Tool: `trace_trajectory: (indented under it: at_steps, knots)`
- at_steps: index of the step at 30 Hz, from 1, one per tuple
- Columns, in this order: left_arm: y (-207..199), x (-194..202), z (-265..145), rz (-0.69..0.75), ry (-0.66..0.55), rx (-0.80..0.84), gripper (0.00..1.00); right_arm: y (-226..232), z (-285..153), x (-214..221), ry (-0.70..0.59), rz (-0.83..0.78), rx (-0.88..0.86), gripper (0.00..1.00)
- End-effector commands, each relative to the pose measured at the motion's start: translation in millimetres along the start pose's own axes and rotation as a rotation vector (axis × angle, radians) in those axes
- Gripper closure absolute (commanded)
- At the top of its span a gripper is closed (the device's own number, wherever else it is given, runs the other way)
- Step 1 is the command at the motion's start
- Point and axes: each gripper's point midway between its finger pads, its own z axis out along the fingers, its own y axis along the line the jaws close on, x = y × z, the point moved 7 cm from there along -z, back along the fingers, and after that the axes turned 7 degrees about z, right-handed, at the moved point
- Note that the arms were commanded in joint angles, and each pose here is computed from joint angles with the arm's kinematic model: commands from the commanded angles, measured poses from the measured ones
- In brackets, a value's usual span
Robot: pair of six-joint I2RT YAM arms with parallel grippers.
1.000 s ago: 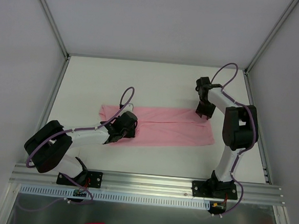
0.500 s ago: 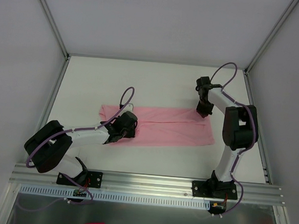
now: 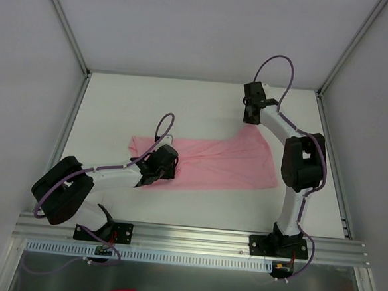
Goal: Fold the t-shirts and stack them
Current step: Fold the other side of the tshirt into a rectangle
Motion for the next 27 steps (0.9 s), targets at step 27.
trace_trajectory:
  at_steps: [27]
  knots:
    - [-3.1, 2.2, -2.3, 0.019, -0.022, 0.002, 0.65, -63.7, -44.3, 61.0, 0.038, -0.058, 0.502, 0.99]
